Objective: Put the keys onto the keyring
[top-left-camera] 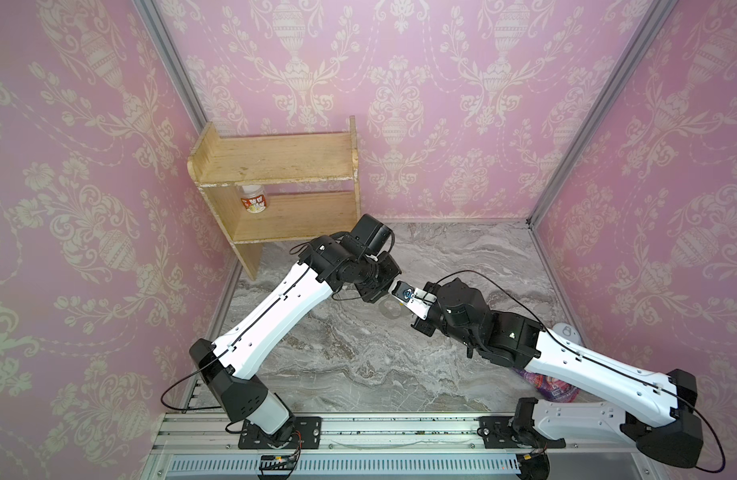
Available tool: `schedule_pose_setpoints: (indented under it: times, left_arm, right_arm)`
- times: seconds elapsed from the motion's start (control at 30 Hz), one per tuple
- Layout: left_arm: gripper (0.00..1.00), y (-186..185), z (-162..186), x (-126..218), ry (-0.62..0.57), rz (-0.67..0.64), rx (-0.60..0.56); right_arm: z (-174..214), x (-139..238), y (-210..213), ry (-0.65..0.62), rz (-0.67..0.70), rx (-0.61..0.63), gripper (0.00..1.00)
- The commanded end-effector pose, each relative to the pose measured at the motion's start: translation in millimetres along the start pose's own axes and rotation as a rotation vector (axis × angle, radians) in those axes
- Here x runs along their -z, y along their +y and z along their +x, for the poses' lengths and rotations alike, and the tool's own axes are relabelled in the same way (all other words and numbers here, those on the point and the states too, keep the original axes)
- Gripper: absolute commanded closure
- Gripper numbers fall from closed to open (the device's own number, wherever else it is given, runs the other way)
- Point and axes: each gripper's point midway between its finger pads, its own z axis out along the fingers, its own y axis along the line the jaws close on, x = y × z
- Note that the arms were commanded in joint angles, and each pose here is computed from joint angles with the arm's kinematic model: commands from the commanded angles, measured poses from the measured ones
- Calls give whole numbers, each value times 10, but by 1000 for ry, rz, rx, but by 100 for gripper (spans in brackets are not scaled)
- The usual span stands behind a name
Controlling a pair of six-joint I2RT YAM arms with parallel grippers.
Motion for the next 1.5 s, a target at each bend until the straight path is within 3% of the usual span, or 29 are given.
schedule_pose_setpoints:
  times: [0.0, 0.67, 1.1, 1.47]
  left_arm:
    - [100, -36, 2, 35, -14, 7, 0]
    - [100, -52, 18, 54, -12, 24, -3]
    - [100, -239, -54, 77, -43, 113, 27]
    - [100, -340, -52, 105, -37, 143, 22]
  right_arm:
    - [-119, 26, -88, -32, 33, 1, 100]
    - [-84, 18, -197, -33, 28, -73, 100]
    - [63, 290, -157, -79, -140, -232, 100]
    - [145, 180, -113, -62, -155, -212, 100]
